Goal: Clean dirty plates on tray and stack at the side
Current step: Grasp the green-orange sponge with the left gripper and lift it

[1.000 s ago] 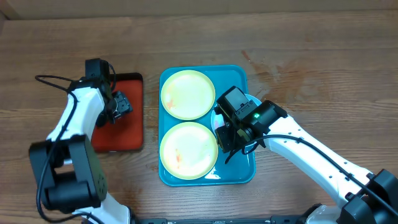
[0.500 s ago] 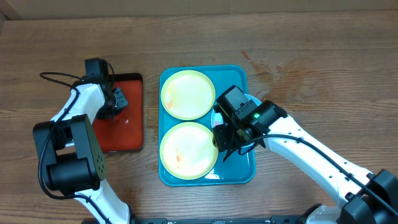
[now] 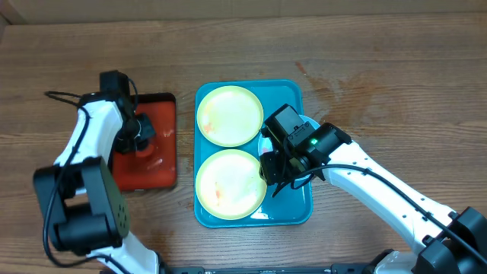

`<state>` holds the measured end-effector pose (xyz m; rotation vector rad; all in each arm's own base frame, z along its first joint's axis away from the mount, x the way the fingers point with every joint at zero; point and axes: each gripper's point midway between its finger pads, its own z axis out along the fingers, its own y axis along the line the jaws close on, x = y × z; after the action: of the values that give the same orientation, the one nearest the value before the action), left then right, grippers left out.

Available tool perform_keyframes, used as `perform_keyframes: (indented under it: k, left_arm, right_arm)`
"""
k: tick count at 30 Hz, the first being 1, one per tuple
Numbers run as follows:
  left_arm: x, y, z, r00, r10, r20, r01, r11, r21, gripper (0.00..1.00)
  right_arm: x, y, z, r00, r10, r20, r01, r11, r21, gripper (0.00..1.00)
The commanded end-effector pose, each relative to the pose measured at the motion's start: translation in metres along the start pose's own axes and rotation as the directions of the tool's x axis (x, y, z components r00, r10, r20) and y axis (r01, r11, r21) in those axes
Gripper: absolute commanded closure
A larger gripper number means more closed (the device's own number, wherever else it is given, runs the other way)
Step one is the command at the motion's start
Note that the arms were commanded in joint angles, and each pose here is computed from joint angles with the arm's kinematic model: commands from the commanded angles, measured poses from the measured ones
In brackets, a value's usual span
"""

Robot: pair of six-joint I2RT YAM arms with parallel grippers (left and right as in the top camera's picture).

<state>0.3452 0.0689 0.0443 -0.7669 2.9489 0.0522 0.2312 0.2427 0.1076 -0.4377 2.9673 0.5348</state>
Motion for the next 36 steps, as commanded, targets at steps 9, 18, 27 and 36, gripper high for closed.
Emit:
perform_keyframes:
  k: [9, 18, 27, 36]
  left_arm:
    - [0.037, 0.007, 0.014, 0.996, -0.024, -0.087, 0.022, 1.000, -0.020, 0.71]
    - [0.023, 0.013, 0.018, 1.000, -0.020, -0.020, 0.019, 0.998, -0.055, 0.56]
    - [0.050, 0.020, 0.048, 0.998, -0.022, -0.051, 0.019, 0.998, -0.060, 0.74]
    - [0.044, 0.017, 0.020, 0.996, -0.022, -0.083, 0.017, 0.998, -0.061, 0.96]
  right_arm:
    - [-0.009, 0.006, -0.006, 0.999, -0.006, 0.039, 0.006, 1.000, -0.012, 0.53]
    - [-0.009, 0.006, -0.006, 0.999, -0.006, 0.040, 0.006, 1.000, -0.012, 0.53]
    - [-0.009, 0.006, -0.006, 0.999, -0.006, 0.041, 0.006, 1.000, -0.012, 0.52]
    - [-0.021, 0.008, -0.007, 0.994, 0.069, 0.089, -0.067, 0.997, -0.025, 0.52]
